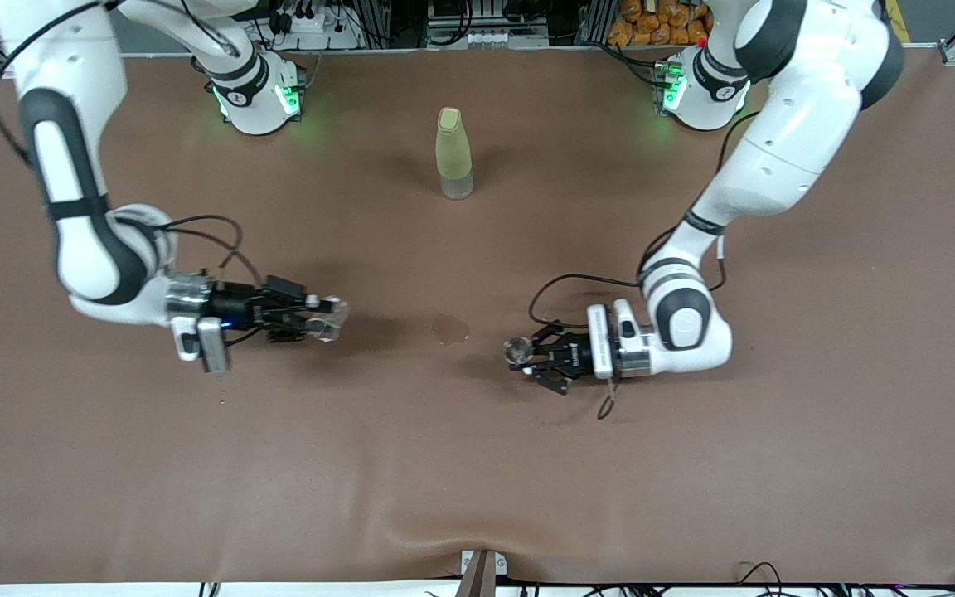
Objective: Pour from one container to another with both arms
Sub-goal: 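Tilt the beaker upright and pull both grippers apart, then lower the beaker and jigger onto the table with both grippers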
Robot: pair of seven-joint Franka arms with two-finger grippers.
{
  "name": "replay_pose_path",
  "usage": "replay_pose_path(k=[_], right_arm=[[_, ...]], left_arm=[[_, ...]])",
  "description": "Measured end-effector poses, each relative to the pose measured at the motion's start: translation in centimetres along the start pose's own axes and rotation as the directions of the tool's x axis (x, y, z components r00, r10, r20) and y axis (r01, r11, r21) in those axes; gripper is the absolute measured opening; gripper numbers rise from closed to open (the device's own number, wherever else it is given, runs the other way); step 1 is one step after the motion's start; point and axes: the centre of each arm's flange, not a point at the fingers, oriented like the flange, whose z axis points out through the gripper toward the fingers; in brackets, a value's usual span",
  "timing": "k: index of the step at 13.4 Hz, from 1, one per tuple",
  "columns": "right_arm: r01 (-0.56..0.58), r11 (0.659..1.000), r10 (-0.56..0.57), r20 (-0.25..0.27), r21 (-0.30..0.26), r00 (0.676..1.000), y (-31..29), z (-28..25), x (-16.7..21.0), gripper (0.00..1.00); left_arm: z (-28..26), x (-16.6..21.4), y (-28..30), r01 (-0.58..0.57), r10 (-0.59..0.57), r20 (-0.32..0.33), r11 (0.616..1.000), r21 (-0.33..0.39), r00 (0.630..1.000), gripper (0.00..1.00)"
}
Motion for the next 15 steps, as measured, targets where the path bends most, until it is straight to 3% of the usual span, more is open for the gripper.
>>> replay_pose_path(k=[2,5,6,9,12,15], right_arm=[[0.182,0.983,-0.18,0.068,-0.022,0.981,3.2,-3.2,-1.0,0.5],[0.447,0.894,-0.433,0.179,-0.044,0.883,6.3,-10.4,-2.3,0.5],[0.515,0.856,-0.503,0.174,-0.031,0.846,7.0,-13.2,-3.4,0.5],[0.641,0.767,-0.64,0.084,0.007,0.764,10.0,-18.8,-8.3,0.5],[0.695,0.719,-0.694,0.049,-0.002,0.718,12.8,-20.4,-11.8,0.5],[0.732,0.681,-0.732,0.058,0.028,0.679,13.9,-19.8,-12.9,0.5]], left_arm=[[-3.5,0.0,0.1,-0.005,0.005,0.003,0.999,-0.032,1.0,0.21],[-9.9,0.8,-0.5,-0.005,0.009,0.042,0.995,-0.101,0.999,0.21],[-12.2,1.0,-0.8,-0.002,0.008,0.056,0.994,-0.113,0.998,0.21],[-18.6,0.0,-0.6,0.027,-0.022,0.045,0.993,-0.115,0.999,0.21],[-25.2,-2.1,0.8,0.062,-0.059,0.028,0.991,-0.119,0.998,0.21],[-31.4,-3.5,1.6,0.065,-0.061,0.048,0.994,-0.09,0.997,0.21]])
